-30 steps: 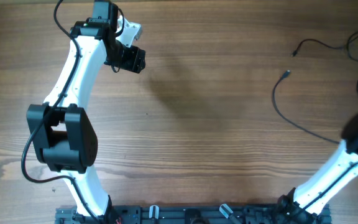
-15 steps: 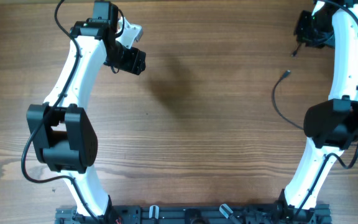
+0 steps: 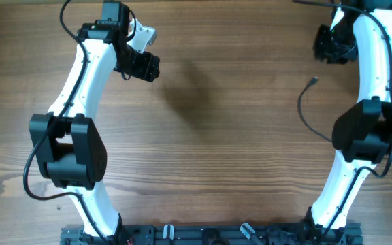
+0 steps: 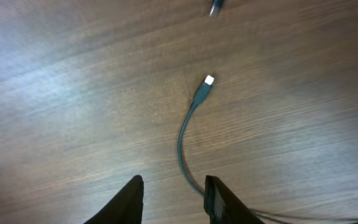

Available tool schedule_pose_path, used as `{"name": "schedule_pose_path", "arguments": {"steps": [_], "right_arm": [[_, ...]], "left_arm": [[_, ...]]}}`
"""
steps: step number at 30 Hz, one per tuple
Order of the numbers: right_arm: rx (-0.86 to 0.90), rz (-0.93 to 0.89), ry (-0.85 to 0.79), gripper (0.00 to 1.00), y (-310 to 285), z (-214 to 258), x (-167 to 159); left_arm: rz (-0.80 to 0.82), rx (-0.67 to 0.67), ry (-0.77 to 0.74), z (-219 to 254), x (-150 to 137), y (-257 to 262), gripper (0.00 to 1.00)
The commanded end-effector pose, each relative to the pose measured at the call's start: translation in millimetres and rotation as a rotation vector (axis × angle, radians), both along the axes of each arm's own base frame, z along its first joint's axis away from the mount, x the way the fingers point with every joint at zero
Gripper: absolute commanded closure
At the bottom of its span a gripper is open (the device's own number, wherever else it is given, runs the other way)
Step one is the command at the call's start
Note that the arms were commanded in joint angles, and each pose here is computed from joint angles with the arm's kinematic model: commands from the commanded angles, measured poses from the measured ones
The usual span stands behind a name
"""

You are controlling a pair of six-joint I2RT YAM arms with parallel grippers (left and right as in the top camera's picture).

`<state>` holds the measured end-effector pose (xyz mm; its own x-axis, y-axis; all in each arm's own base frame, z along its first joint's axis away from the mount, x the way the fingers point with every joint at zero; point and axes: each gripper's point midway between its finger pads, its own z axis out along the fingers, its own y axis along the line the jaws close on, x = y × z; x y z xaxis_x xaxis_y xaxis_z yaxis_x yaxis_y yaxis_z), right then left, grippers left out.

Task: Untangle cables
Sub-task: 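Raise the right gripper back over the cables at the right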

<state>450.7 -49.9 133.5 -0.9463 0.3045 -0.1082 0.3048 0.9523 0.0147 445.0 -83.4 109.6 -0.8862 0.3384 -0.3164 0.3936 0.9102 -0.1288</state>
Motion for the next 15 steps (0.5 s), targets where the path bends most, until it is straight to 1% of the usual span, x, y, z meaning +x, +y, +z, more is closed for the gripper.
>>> {"name": "schedule_pose_path", "arguments": {"steps": [1,8,15], "right_arm": [[0.004,0.043,0.074,0.65,12,-28,-11],[-0.002,0.075,0.16,0.64,24,-51,-29],[-0.002,0.091,0.215,0.64,32,-55,-42]], "left_arm": [[-0.026,0.001,0.01,-6,-1,-3,0.25],[-0.03,0.002,0.009,-6,-1,-3,0.25],[-0.033,0.003,0.009,-6,-1,-1,0.25]]}}
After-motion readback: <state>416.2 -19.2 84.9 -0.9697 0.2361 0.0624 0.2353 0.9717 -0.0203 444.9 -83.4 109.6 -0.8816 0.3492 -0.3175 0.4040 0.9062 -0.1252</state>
